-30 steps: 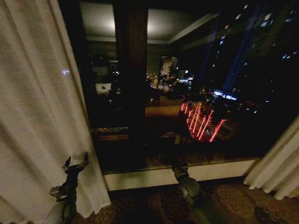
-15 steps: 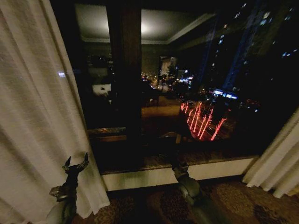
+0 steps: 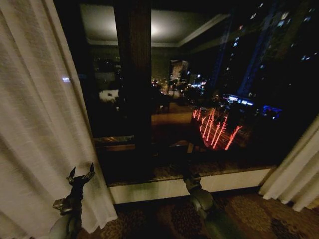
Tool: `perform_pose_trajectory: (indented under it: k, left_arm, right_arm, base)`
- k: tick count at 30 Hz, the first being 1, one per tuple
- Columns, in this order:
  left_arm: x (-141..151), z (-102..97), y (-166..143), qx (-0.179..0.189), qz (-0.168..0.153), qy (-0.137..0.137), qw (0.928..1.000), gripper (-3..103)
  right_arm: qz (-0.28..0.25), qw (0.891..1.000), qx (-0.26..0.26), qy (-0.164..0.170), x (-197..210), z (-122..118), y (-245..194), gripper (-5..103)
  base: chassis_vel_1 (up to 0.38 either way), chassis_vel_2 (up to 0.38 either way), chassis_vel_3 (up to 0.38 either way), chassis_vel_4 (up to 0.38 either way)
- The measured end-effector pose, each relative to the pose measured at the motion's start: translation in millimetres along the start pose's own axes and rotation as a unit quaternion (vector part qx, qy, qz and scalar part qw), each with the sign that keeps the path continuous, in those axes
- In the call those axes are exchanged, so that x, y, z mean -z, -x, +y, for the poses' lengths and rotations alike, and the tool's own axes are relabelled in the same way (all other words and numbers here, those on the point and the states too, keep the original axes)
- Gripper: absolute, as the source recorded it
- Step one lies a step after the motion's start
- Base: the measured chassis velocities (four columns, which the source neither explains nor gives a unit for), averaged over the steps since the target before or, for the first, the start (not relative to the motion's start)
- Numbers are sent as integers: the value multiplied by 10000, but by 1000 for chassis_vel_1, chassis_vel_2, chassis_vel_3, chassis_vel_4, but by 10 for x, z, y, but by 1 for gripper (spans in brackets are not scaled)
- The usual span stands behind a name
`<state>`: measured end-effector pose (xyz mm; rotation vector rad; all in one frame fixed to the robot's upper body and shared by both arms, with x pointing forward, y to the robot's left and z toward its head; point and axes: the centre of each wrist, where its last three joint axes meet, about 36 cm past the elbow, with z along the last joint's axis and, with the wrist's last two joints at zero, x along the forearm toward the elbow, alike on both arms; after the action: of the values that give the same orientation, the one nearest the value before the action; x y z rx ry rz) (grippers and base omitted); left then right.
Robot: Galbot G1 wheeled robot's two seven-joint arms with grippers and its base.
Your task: Open the curtains by pulling them apart, changing their state from closed to fully open.
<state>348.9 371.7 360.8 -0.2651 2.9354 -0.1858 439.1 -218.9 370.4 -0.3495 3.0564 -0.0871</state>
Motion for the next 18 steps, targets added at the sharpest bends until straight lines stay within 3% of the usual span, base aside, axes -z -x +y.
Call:
perform_pose_trajectory:
  k: [18]
  left_arm:
    - [0,0,0,0,0,0,10000,100]
  right_arm:
    - [0,10000,0,0,0,0,0,100]
  base:
    - [0,0,0,0]
